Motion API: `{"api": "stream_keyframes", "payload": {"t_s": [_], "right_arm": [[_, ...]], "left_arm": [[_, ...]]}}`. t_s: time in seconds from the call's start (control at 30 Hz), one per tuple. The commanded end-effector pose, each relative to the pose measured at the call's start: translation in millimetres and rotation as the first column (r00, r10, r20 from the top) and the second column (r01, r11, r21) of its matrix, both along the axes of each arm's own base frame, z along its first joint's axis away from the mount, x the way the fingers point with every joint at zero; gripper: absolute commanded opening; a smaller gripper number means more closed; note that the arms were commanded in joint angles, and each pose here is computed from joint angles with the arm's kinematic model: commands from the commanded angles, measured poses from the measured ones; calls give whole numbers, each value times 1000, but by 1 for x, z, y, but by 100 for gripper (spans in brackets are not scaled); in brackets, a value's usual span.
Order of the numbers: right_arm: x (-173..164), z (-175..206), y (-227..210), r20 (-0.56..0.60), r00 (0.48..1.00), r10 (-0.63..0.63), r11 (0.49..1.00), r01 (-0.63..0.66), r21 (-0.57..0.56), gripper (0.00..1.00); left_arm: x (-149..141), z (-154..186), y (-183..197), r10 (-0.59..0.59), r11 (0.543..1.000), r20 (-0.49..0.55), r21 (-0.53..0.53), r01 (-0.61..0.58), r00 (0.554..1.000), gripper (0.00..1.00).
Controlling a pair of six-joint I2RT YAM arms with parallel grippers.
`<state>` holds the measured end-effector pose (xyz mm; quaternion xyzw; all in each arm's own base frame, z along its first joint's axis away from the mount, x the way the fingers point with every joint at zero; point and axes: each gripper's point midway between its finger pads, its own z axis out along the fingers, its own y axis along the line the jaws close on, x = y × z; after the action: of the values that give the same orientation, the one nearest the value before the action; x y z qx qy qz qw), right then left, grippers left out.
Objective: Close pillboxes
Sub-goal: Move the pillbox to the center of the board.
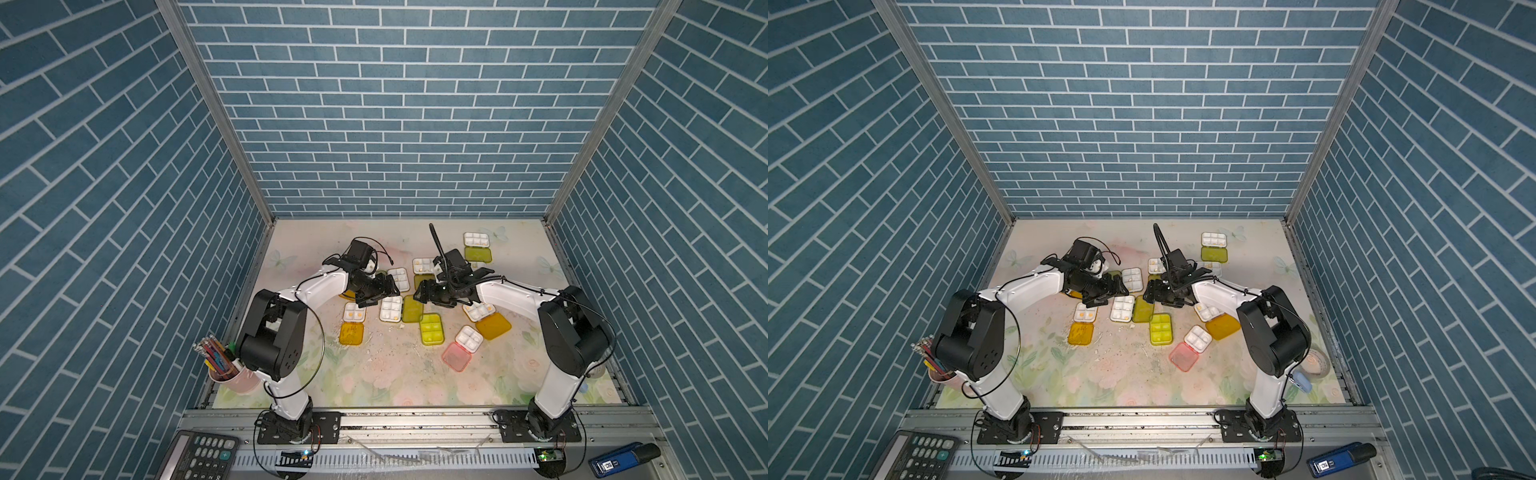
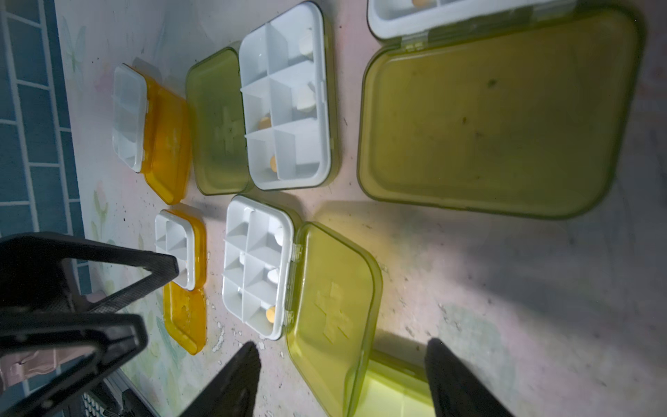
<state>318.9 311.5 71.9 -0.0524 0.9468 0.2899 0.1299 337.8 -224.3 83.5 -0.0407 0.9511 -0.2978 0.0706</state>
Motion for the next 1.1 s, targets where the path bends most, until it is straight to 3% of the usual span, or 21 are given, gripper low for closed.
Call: {"api": "stream_keyframes", "payload": {"t_s": [0.0, 0.3, 0.8, 1.07], "right_arm": [[4, 0, 12, -34, 999, -14, 998, 16, 57, 74], [2, -1, 26, -45, 999, 10, 988, -3, 156, 73], [2, 23, 47, -55, 997, 57, 961, -40, 275, 69], [3, 6, 18, -37, 999, 4, 996, 0, 89, 72]], "left_arm": [[-1, -7, 0, -13, 1000, -20, -9, 13, 1000, 86], [6, -11, 8, 28, 999, -9, 16, -27, 1000, 86], [17, -3, 23, 109, 992, -18, -57, -110, 994, 86], [14, -13, 21, 100, 993, -50, -60, -103, 994, 86]]}}
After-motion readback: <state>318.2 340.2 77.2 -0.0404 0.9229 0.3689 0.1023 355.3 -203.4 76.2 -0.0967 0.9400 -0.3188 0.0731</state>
